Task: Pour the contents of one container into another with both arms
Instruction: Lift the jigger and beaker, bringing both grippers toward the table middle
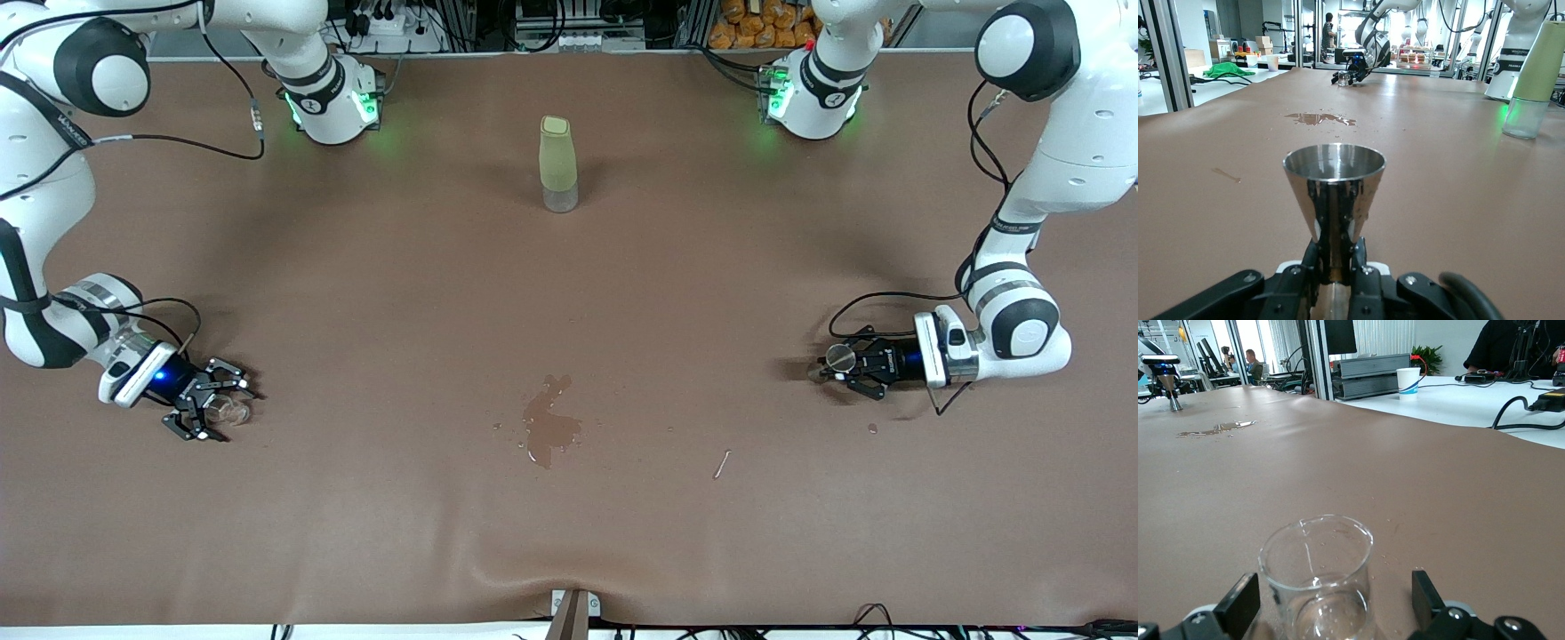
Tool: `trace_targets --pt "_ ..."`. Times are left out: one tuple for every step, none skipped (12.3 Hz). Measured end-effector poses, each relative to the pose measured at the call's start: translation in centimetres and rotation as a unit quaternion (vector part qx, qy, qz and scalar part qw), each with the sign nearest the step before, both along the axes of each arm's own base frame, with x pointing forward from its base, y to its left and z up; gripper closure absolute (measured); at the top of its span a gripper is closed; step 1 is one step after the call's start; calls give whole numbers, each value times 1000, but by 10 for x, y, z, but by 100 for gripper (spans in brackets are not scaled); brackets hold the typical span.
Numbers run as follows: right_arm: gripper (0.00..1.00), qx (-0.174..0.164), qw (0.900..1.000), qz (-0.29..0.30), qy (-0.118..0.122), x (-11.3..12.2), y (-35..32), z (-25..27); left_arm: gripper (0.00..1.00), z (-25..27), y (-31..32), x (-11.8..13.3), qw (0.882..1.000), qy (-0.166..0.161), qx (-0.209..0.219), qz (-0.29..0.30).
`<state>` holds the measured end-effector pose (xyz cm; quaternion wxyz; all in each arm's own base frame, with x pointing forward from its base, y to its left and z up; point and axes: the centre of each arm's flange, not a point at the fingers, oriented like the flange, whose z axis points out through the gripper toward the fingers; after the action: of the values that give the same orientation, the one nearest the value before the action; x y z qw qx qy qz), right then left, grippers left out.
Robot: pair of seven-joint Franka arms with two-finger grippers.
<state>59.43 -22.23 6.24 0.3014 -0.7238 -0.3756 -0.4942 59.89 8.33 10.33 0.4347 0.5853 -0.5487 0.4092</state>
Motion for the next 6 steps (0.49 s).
trace_targets --pt "0 0 1000 0 0 0 0 0 79 5 0 3 1000 5 0 2" --pt "0 0 1000 0 0 0 0 0 79 11 0 7 1000 10 0 4" --pt "9 1 1000 1 -1 0 0 0 79 19 -3 12 1000 15 0 5" --pt "23 0 1000 1 -3 1 0 1 79 26 -6 16 1000 19 -1 6" --pt "36 -3 1000 3 -9 2 0 2 79 31 -7 20 1000 22 0 8" --pt "50 -7 1000 5 -15 3 -1 3 79 35 -8 23 1000 25 0 9"
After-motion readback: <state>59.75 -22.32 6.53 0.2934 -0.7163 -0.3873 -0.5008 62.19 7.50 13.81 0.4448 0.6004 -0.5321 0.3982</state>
